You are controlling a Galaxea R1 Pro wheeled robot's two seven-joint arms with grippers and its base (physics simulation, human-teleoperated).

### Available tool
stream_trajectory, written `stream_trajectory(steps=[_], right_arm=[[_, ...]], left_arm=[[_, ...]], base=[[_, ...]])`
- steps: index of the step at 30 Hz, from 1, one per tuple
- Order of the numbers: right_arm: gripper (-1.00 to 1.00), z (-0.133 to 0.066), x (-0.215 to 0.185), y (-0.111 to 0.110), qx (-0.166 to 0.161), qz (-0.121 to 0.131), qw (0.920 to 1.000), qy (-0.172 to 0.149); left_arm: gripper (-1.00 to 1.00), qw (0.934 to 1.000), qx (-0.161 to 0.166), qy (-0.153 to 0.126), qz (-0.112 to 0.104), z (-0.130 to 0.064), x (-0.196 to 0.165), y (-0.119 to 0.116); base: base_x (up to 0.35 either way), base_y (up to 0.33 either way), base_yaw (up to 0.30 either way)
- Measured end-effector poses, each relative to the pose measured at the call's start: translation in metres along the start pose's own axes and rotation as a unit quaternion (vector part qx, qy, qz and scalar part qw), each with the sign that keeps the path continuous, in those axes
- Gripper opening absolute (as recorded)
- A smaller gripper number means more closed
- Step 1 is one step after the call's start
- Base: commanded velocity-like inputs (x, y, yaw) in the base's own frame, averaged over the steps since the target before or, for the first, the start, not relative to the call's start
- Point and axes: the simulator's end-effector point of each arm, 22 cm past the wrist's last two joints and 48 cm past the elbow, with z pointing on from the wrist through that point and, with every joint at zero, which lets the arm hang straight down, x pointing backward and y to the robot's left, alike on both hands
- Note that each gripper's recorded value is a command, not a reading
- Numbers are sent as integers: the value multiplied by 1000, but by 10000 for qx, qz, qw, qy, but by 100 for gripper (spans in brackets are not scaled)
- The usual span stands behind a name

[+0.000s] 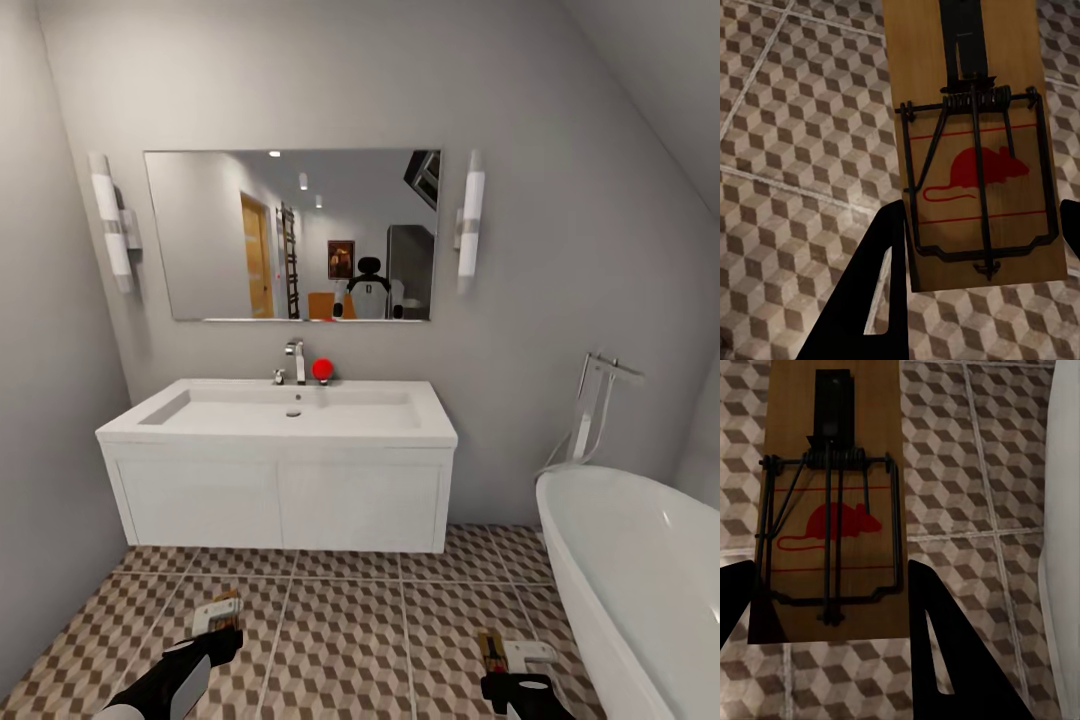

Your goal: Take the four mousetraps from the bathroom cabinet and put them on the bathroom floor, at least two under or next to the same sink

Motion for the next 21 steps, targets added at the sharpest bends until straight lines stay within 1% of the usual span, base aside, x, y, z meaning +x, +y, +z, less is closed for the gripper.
stream_trajectory(steps=[10,12,15,17,19,21], right_arm=[[-100,13,11,3,-1,0,10000,-43],[-100,16,10,3,5,9,9999,-104],[-100,20,7,3,31,58,9996,-278],[-100,22,8,2,49,69,9995,-303],[-100,25,9,1,61,70,9994,-326],[-100,28,10,-1,73,56,9995,-315]], left_arm=[[-100,10000,-5,-4,8,12,14,1],[-100,10000,-7,-5,10,15,17,1],[-100,10000,-7,-7,22,19,21,1],[-100,10000,-8,-11,23,21,23,2],[-100,10000,0,-47,28,23,22,0],[-100,9999,27,-162,25,24,12,-4]], base=[[0,0,0],[0,0,0],[0,0,0],[0,0,0],[0,0,0],[0,0,0]])
